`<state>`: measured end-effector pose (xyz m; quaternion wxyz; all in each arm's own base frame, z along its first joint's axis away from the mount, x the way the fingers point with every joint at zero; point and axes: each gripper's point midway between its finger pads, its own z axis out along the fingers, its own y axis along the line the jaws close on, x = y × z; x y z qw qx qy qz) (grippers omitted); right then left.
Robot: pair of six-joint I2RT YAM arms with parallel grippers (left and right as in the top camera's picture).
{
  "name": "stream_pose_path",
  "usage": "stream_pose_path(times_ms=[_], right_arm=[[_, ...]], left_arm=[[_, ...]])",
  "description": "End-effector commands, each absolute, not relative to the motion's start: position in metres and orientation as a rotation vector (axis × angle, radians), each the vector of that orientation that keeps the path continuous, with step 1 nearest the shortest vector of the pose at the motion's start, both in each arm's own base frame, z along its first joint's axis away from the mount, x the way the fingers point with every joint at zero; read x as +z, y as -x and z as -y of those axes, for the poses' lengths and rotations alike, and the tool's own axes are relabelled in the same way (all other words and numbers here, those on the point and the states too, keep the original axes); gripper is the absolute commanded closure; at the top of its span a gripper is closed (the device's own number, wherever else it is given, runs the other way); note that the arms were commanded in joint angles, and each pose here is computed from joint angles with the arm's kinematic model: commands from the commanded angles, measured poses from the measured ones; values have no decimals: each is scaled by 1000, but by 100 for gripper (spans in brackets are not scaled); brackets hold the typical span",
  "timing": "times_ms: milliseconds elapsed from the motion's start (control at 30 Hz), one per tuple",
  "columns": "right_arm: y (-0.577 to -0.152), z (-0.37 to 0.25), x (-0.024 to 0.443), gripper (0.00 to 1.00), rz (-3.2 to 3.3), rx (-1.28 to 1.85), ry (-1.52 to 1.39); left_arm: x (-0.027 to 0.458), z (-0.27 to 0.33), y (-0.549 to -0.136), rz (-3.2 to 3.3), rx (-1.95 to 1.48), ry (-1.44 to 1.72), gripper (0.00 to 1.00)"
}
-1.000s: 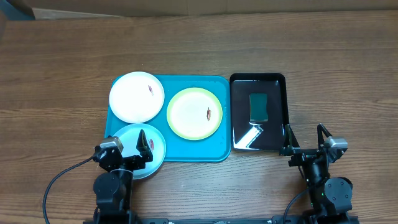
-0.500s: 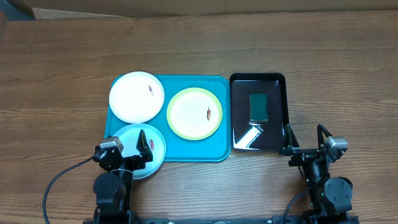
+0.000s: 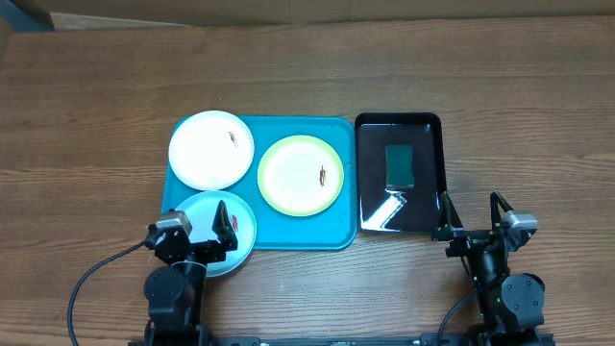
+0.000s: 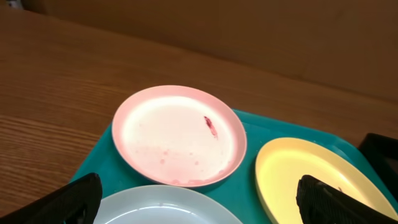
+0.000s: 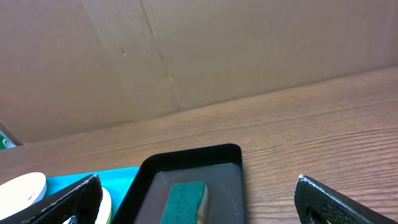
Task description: Clean dirty plates on tray and stack at the side
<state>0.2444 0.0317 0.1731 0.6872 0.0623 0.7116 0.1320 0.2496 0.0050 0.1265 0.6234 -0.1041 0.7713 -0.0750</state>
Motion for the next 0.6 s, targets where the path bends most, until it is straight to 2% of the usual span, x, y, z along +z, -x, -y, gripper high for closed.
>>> stream_pose_path(times_ms=[0,300,433,567], right_arm=[[-245,-32,170,0,-1595,292,-136],[-245,-32,170,0,-1595,292,-136],[-245,-32,170,0,-1595,292,-136],[-245,-32,170,0,-1595,292,-136]], left_arm=[[151,9,-249,-1750,-223,158,0],[250,10,-228,-1812,-152,73,0],[291,32,-231,-1951,-268,-15,0],[307,47,-238,-2188,-385,-38,0]])
